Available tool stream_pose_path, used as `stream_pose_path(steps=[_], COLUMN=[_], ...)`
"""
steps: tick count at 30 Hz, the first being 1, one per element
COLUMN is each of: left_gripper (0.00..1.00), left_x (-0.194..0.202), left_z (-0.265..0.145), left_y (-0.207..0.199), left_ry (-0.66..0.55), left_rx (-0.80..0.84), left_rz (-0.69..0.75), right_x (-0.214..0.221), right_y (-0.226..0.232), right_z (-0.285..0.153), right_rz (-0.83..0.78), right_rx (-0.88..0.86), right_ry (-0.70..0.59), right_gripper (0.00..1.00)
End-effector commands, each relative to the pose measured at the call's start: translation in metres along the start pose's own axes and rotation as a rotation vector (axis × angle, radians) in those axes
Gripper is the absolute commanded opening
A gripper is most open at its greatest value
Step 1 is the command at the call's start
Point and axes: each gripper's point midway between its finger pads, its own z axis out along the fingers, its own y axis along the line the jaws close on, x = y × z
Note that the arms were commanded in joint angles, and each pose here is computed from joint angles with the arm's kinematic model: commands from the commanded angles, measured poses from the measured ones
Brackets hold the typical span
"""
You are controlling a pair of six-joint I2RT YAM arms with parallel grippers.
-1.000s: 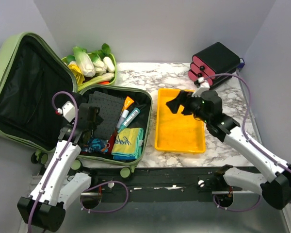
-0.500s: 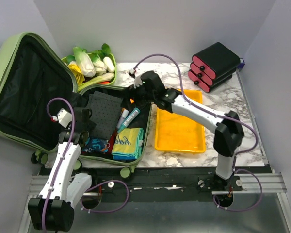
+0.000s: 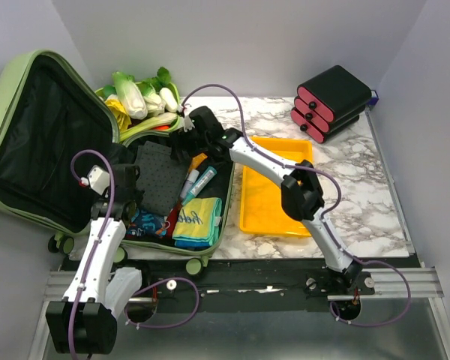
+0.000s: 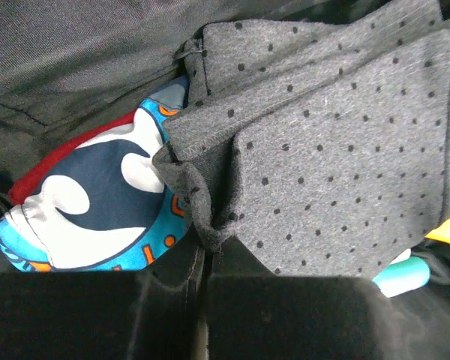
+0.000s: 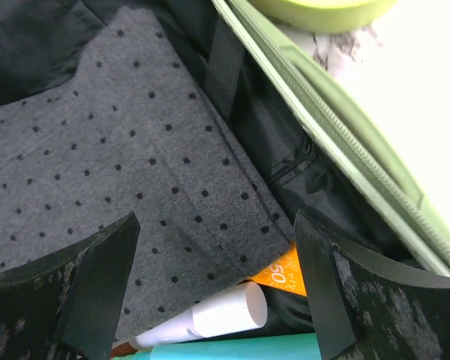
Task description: Open, take out, and arrange the luggage
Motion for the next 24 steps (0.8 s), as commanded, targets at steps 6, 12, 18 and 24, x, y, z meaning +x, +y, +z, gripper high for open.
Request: stream_pose_path(steps=[6, 12, 18, 24], left_gripper=[0.0, 0.0, 0.0, 0.0], left_x=[-0.018, -0.014, -0.011, -0.01], left_z=[-0.014, -0.012, -0.008, -0.007], left_y=[0.01, 0.009, 0.007, 0.006], left_ry=[-0.093, -0.08, -0.065, -0.063], left_rx=[0.016, 0.021, 0.024, 0.027], left_rz=[-0.043, -0.035, -0.037, -0.028], right_x=[0.026, 0.051, 0.07, 0.059], right_y=[-0.006, -0.01, -0.007, 0.006], right_z=[0.025, 0.033, 0.039, 0.035], right_rz=[0.156, 0.243, 0.264, 0.216], right_rx=[0.024, 0.052, 0.027, -0.057], right_ry=[0.049, 0.113, 0.167, 0.152], right_gripper=[0.91, 0.89, 0.83, 0.49])
